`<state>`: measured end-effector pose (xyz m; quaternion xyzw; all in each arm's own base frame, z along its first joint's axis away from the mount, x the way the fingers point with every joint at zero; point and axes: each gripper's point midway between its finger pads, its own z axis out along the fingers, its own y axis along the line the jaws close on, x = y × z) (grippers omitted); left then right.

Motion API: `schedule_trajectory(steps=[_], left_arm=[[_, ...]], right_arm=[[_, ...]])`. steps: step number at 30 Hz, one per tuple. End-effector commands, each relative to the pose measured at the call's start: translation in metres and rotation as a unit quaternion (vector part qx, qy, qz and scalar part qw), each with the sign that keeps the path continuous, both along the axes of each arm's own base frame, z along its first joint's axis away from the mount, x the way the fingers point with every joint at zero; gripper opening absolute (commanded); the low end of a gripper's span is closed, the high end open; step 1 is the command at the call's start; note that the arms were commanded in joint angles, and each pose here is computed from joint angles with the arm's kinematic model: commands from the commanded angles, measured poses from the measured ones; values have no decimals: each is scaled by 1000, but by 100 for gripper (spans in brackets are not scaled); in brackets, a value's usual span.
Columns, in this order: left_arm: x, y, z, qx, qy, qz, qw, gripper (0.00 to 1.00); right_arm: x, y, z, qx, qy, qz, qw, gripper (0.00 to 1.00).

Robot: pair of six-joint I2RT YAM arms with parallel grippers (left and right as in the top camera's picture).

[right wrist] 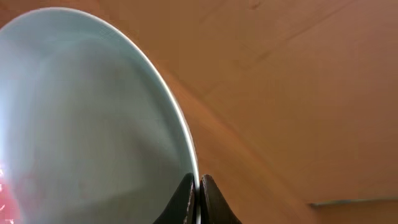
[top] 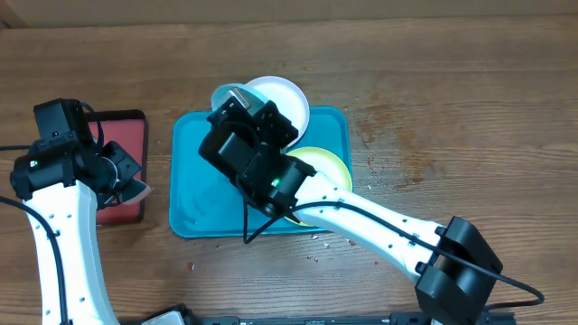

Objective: Clean dirty plates on tray and stack at the side
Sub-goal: 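Carry the light blue plate right off the tray with the right gripper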

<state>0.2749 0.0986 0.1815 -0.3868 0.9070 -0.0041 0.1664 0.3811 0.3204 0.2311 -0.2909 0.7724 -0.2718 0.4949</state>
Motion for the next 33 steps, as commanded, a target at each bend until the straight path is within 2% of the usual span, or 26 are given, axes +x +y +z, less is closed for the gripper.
schedule_trajectory(steps=[1,15,18,21,24,26,28,29,30,32,33], left_arm=[[0,-1,0,-2,-1,-9,1000,4],[-1,0,-5,0,5,-8,1000,4],[-1,0,-8,-1,5,-8,1000,4],[-1,0,-8,0,5,-8,1000,4],[-1,0,-8,-1,5,-8,1000,4],[0,0,-8,0,4,-8,1000,4],[0,0,-8,0,4,-8,1000,4],[0,0,-8,0,3,-8,1000,4],[0,0,-8,0,3,-8,1000,4],[0,0,-8,1,2,-8,1000,4],[0,0,-8,1,2,-8,1000,4]], right_arm=[[-1,-14,45,-62,-51,-21,997,4],[-3,-12,45,-66,-50,-17,996,4],[5,-20,38,-5,-46,-39,998,4],[21,-32,0,100,38,-41,993,4],[40,-72,-33,223,114,-116,961,4],[52,-100,-56,314,184,-157,918,4],[61,-116,-68,387,255,-156,872,4],[63,-122,-70,404,270,-155,860,4],[71,-144,-71,460,309,-151,818,4],[79,-179,-70,506,325,-163,782,4],[81,-193,-71,515,324,-174,774,4]])
